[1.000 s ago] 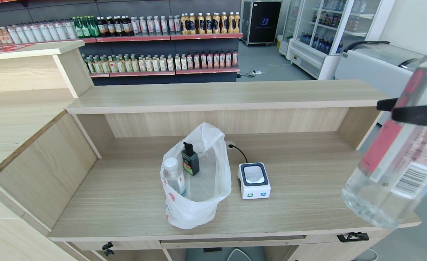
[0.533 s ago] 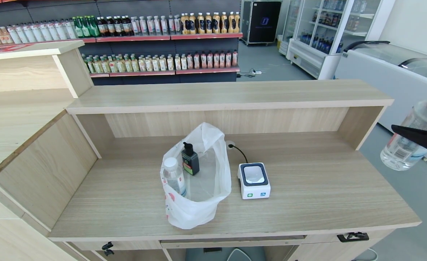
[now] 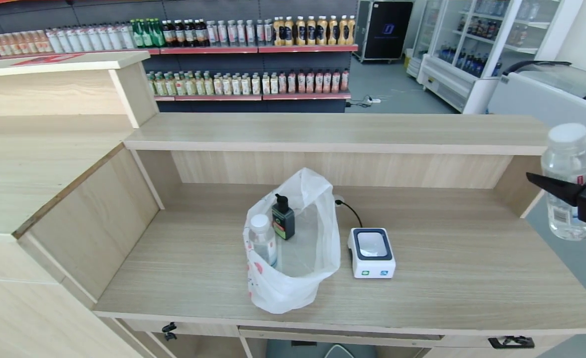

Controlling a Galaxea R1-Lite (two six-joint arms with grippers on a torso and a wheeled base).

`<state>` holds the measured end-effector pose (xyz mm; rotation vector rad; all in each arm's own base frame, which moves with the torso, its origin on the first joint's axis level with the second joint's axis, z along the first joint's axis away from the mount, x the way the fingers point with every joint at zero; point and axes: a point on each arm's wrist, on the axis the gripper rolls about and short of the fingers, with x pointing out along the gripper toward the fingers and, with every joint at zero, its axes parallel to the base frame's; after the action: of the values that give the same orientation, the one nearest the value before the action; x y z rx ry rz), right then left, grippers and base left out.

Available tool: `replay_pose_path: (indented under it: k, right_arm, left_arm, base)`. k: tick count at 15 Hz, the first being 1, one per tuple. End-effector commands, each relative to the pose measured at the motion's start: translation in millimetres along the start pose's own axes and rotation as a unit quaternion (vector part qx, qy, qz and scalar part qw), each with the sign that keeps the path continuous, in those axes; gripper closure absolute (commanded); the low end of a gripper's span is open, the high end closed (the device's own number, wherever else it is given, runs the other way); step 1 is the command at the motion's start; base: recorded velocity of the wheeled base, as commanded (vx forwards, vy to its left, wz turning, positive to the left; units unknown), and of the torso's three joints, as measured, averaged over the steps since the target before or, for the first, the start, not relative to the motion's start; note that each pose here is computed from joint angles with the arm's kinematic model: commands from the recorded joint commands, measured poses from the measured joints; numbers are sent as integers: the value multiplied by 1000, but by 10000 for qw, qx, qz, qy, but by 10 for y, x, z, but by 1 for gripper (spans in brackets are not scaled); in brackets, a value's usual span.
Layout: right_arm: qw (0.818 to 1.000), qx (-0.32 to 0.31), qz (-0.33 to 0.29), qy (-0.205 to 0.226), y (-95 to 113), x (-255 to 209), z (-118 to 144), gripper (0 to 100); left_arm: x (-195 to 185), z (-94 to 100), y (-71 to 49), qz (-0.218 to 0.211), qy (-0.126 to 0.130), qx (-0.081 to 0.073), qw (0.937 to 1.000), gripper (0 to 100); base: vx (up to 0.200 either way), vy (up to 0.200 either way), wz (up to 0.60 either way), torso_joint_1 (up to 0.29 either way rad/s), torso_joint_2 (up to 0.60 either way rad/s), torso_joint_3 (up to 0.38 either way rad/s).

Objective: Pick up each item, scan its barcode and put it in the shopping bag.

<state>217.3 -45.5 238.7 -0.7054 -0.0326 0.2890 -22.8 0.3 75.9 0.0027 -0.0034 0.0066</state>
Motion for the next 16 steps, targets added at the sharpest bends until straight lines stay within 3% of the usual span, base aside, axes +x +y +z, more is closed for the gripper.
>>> replay_pose_path:
  k: [1, 4, 8, 12, 16]
  right_arm:
    - [9998, -68, 190, -36, 45, 233, -135, 100]
    - [9984, -274, 487, -14, 150, 490, -365, 100]
    - [9936, -768, 650, -506, 367, 767, -589, 100]
    - [9875, -873, 889, -971, 585, 934, -543, 100]
    - [9851, -905, 975, -1088, 707, 1014, -590, 100]
  left_arm:
    - [0, 1, 0, 5, -6, 1, 10000, 0]
    - [0, 1, 0, 5, -6, 1, 10000, 0]
    - [0, 1, 0, 5, -6, 1, 10000, 0]
    - [0, 1, 0, 5, -6, 1, 10000, 0]
    - [0, 1, 0, 5, -6, 1, 10000, 0]
  base:
    - [0, 0, 600, 12, 7, -2]
    - [0, 0, 0, 0, 0, 0]
    - [0, 0, 0, 0, 0, 0]
    - [0, 0, 0, 0, 0, 0]
    - [0, 0, 0, 0, 0, 0]
